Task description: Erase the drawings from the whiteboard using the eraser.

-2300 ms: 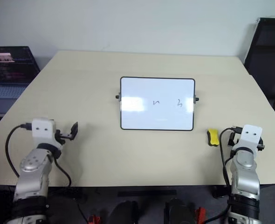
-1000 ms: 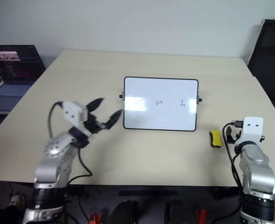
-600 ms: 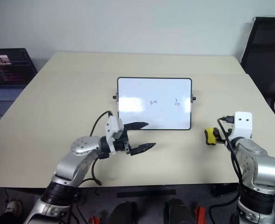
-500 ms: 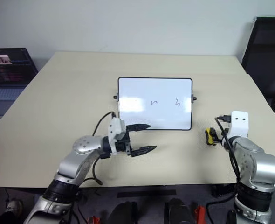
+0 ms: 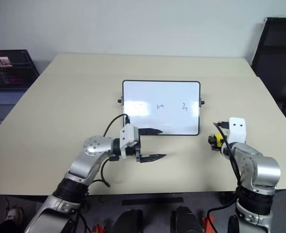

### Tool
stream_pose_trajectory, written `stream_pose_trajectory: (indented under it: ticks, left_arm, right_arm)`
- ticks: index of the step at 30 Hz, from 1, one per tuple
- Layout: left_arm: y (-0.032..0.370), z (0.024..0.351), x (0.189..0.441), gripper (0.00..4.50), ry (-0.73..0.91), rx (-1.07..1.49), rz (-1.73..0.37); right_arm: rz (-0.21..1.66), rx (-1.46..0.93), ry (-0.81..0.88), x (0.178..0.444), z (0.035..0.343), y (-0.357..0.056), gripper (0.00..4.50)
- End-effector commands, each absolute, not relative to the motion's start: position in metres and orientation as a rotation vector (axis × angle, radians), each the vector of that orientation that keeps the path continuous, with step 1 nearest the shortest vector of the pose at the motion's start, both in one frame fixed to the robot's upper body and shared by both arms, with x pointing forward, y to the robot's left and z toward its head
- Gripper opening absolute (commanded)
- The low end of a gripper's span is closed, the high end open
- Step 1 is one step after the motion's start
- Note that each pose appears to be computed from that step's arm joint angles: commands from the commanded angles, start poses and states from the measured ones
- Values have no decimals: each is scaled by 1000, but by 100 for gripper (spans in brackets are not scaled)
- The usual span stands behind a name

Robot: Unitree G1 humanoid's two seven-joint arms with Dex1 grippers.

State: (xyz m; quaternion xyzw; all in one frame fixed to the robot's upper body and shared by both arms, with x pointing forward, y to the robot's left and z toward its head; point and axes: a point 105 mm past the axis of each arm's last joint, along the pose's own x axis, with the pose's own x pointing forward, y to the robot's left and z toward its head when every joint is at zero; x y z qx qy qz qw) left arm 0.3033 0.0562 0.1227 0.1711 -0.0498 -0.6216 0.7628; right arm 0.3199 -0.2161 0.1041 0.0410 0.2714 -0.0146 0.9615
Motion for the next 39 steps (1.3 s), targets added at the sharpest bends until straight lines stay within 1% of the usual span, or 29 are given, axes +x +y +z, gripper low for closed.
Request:
stream_pose_trajectory:
  ticks: [1, 19, 22, 30, 31, 36, 39]
  left_arm:
    - [57, 129, 306, 450, -155, 403, -1335]
    - [63, 124, 309, 450, -153, 431, -1308]
    - [65, 125, 312, 450, -153, 438, -1299]
    - [70, 125, 317, 450, -153, 443, -1277]
    - [71, 125, 317, 450, -153, 444, -1275]
    - [72, 126, 318, 450, -158, 448, -1266]
    - [75, 127, 323, 450, -164, 454, -1216]
  right_arm:
    - [-23, 77, 500, 326, 115, -214, 444]
    - [-79, 86, 505, 327, 107, -226, 444]
    - [-94, 95, 499, 327, 106, -229, 383]
    - [-104, 103, 498, 328, 103, -230, 100]
    - [-104, 104, 497, 328, 103, -230, 93]
    - [-105, 101, 494, 329, 103, -231, 93]
    - [-70, 38, 439, 335, 115, -225, 93]
